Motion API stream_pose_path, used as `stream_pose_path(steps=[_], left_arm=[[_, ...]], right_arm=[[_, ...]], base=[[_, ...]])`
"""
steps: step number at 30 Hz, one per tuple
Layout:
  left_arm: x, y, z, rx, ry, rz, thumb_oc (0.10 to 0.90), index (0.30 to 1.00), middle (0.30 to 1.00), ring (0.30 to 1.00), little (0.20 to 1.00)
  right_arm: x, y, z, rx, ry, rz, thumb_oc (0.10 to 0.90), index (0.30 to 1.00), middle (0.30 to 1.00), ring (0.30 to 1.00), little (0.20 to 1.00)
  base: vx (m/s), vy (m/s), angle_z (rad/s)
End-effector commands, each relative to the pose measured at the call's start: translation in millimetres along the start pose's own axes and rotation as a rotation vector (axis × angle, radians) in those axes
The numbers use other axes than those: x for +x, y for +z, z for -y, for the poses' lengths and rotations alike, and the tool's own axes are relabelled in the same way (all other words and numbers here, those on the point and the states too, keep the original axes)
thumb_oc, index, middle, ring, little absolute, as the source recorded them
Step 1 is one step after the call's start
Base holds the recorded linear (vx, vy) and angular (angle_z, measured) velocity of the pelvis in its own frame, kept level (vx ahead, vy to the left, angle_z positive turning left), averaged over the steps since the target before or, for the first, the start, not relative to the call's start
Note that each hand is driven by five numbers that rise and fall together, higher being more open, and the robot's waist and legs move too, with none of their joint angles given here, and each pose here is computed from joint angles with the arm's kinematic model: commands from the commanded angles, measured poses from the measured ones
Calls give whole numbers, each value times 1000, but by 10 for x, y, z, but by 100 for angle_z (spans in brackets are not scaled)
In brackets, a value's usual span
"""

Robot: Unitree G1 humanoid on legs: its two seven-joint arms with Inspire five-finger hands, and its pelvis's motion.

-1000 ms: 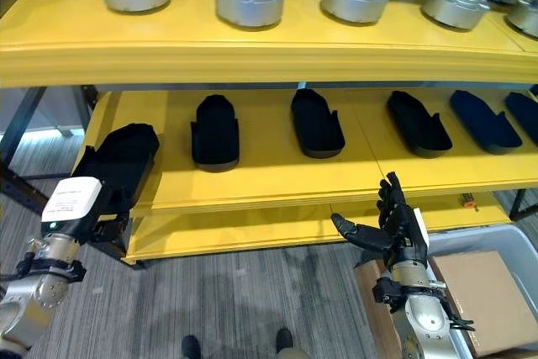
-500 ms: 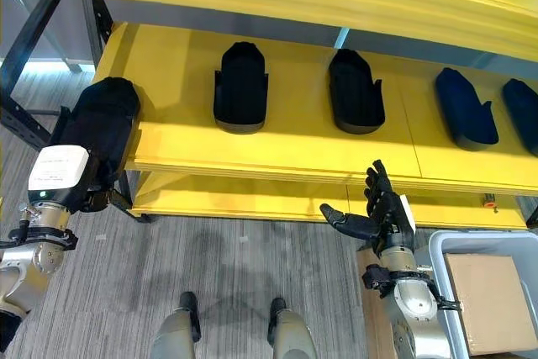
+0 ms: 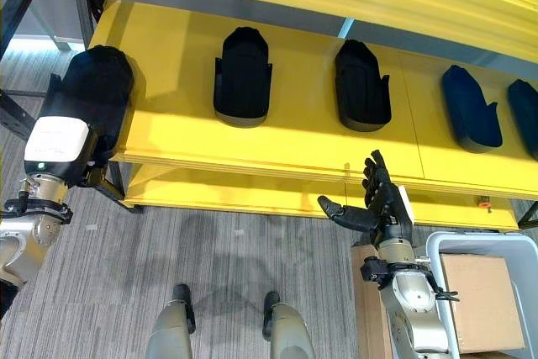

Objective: Move parts from the plastic box to the shelf.

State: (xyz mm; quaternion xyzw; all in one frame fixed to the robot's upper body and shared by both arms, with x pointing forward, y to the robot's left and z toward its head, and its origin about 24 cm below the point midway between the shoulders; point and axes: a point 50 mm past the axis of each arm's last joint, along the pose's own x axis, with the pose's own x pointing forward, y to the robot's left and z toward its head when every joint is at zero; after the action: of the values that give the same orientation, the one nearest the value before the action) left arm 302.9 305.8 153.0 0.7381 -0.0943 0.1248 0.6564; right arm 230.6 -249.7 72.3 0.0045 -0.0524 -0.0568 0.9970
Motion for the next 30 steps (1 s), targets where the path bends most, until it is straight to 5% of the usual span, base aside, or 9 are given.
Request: stream_pose_path(steps=[1,30], left_arm=[[335,-17,-712,82,306,34,400,300,300,300,300],[777,-88,-1226,224,353,15,400,300,300,300,300]], right_arm=[[78,521,28,-43,38,267,900,1000,1000,1000,1000],[21,585,21,-61,85,289,900,1000,1000,1000,1000]], base=[[13,29,-7],[24,13,-7]])
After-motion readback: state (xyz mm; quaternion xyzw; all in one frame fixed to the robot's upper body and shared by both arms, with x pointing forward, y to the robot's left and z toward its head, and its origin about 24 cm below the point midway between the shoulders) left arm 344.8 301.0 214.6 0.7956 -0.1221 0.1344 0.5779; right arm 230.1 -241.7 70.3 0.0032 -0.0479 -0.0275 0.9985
